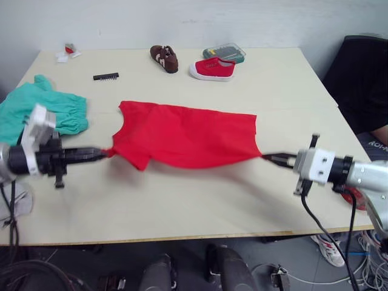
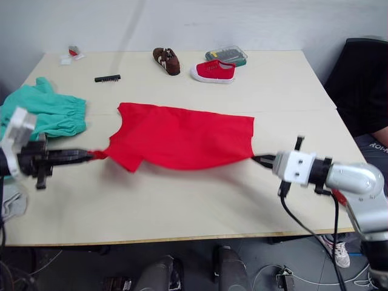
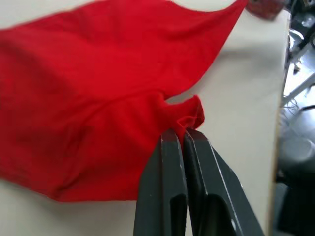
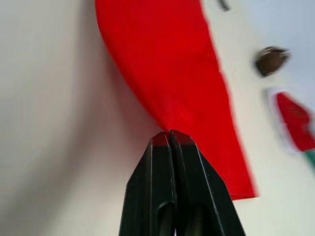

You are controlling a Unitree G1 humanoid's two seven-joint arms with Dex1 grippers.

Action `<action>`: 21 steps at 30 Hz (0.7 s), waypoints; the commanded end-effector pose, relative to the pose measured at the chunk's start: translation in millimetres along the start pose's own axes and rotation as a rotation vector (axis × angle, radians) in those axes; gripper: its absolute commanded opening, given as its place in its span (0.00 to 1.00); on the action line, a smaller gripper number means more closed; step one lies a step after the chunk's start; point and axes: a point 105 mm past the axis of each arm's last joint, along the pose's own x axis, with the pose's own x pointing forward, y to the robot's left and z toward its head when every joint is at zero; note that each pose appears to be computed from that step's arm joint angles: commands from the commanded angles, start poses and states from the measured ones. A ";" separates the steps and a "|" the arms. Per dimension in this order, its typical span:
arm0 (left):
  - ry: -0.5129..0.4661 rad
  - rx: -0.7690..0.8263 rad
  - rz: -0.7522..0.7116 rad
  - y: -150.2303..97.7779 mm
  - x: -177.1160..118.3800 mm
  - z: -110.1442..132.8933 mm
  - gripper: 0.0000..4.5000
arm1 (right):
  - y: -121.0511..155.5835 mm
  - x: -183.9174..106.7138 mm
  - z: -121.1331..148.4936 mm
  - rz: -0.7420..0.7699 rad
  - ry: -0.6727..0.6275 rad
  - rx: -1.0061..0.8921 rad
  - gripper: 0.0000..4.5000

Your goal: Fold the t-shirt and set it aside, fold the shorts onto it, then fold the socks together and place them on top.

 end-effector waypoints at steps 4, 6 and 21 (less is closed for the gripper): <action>0.121 -0.032 -0.136 -37.1 -0.7 -20.8 0.00 | 42.3 -9.4 0.0 0.220 0.026 0.119 0.01; 0.148 -0.070 -0.172 -46.5 -2.8 -26.9 0.00 | 55.2 -14.6 -0.7 0.289 0.045 0.186 0.01; -0.188 0.332 0.292 55.0 23.5 54.5 0.00 | -60.4 2.6 -11.0 -0.247 0.062 0.122 0.01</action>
